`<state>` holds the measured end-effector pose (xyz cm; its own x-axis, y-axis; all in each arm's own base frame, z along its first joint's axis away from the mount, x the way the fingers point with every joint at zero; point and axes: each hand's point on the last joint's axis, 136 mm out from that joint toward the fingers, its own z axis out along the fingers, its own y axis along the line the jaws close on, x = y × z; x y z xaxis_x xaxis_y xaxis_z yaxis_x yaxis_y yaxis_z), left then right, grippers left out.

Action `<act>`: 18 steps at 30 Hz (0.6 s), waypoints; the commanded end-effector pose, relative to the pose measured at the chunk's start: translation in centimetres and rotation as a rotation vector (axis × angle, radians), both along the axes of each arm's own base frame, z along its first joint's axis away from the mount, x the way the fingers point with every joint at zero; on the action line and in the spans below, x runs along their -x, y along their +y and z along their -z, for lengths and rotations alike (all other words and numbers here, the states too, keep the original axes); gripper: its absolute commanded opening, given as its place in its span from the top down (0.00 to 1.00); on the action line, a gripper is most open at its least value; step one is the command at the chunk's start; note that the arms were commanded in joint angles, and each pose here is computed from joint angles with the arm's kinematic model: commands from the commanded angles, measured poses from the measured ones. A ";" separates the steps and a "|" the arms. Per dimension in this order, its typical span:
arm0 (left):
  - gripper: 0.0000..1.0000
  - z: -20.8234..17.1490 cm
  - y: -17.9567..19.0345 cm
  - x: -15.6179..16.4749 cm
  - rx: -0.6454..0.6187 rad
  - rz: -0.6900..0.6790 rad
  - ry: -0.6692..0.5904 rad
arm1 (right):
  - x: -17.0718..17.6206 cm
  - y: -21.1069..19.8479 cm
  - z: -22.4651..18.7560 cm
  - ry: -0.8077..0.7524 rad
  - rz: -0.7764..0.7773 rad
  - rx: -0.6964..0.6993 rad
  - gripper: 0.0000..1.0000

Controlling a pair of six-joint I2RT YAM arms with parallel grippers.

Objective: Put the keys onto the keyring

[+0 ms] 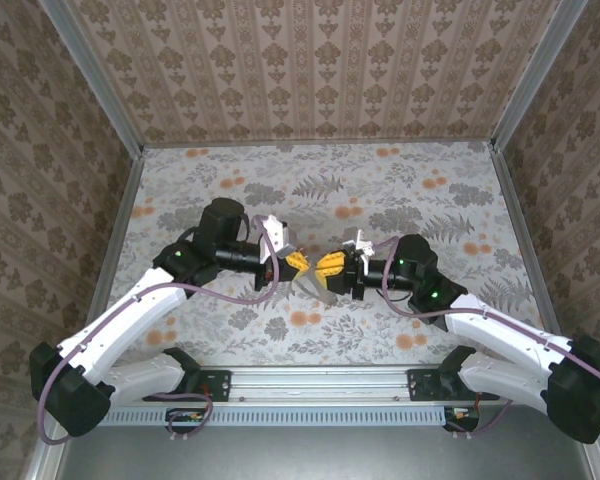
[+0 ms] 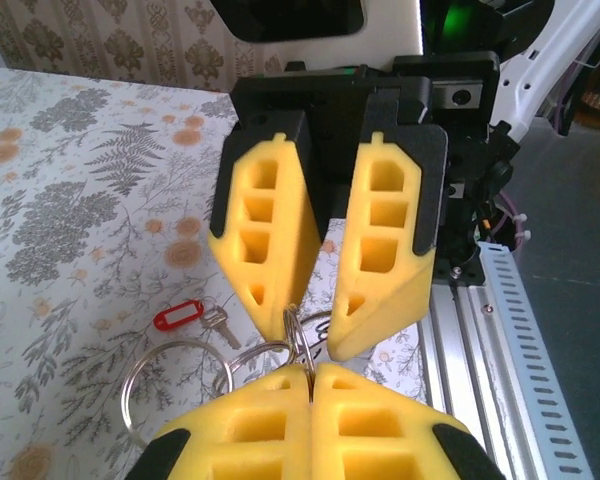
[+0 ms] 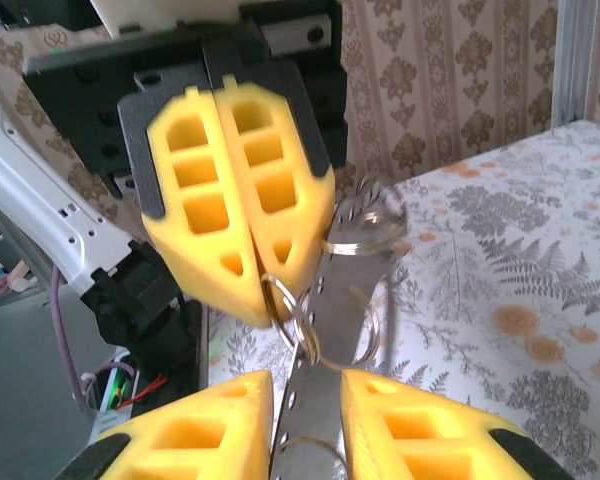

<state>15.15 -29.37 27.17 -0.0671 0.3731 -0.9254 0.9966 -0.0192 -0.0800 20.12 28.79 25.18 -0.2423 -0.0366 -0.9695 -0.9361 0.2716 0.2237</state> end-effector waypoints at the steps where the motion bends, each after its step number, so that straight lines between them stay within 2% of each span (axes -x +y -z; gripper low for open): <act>1: 1.00 -1.9 -0.2 0.5 0.026 0.041 -0.070 | -0.4 -0.2 1.3 0.012 0.025 0.060 0.76; 18: 1.00 -1.7 -0.4 1.1 0.008 0.061 -0.073 | -0.1 0.3 -1.7 -0.054 -0.018 0.009 0.74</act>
